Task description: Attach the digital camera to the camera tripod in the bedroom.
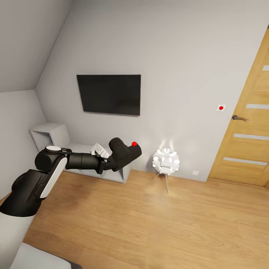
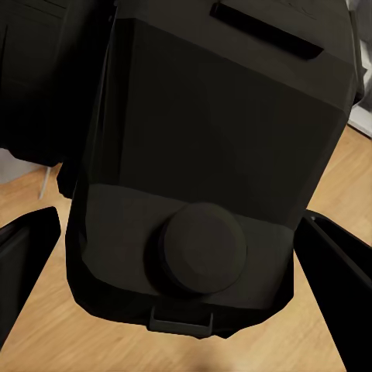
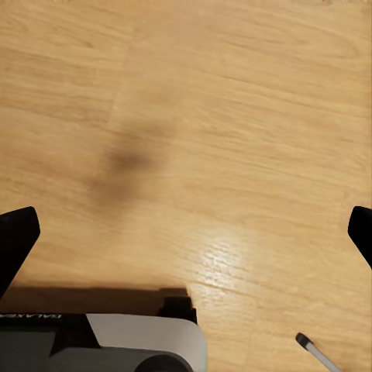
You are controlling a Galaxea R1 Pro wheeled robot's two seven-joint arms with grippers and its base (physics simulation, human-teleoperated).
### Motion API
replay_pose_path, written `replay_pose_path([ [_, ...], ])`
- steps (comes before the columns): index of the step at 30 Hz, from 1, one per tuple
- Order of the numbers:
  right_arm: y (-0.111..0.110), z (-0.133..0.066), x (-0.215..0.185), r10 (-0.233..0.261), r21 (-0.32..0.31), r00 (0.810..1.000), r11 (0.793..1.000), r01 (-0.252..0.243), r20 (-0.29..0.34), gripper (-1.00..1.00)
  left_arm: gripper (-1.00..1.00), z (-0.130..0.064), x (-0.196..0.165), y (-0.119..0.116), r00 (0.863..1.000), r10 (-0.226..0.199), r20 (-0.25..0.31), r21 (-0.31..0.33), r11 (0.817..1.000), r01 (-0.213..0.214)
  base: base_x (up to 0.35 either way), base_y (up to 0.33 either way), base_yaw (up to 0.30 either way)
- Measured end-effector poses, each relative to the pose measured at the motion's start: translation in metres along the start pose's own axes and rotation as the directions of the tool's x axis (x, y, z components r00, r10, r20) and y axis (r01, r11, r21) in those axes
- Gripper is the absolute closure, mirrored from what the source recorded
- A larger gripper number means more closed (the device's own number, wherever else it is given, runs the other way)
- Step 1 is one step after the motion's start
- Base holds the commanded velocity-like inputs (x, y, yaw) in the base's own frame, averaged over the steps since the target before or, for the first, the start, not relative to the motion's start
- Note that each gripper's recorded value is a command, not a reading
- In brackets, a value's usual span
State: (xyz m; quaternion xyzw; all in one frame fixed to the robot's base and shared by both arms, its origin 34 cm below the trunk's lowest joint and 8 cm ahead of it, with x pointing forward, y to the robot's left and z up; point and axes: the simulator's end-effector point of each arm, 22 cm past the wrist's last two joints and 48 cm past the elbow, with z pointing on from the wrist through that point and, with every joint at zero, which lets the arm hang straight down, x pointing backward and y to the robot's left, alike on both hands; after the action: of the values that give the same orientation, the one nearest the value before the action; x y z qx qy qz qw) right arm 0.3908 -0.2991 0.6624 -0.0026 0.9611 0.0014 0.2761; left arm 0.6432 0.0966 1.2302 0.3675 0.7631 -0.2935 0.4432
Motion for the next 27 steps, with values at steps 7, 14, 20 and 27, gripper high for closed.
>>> replay_pose_path([
  [7,-0.0001,0.0,-0.0004,0.0,0.0,1.0,1.0,0.0,0.001,-1.0,1.0,-0.0002,-0.0003,-0.0002,1.0,0.001,0.0,0.0,1.0,-0.001,0.0,0.0,0.0],
  [14,-0.0001,0.0,-0.0004,0.0,0.001,1.0,1.0,0.0,0.001,-1.0,1.0,-0.0003,-0.0003,-0.0002,1.0,0.001,0.001,0.0,1.0,-0.001,0.0,0.0,0.0],
  [20,-0.0002,0.0,-0.0004,0.0,0.001,1.0,1.0,0.0,0.001,-1.0,1.0,-0.0003,-0.0003,-0.0002,1.0,0.001,0.0,0.0,1.0,-0.001,0.0,0.0,0.0],
  [27,-0.0003,0.0,-0.0004,0.0,0.001,1.0,1.0,0.0,0.001,-1.0,1.0,-0.0004,-0.0007,-0.0005,1.0,0.002,0.001,0.0,1.0,-0.002,0.0,0.0,0.0],
])
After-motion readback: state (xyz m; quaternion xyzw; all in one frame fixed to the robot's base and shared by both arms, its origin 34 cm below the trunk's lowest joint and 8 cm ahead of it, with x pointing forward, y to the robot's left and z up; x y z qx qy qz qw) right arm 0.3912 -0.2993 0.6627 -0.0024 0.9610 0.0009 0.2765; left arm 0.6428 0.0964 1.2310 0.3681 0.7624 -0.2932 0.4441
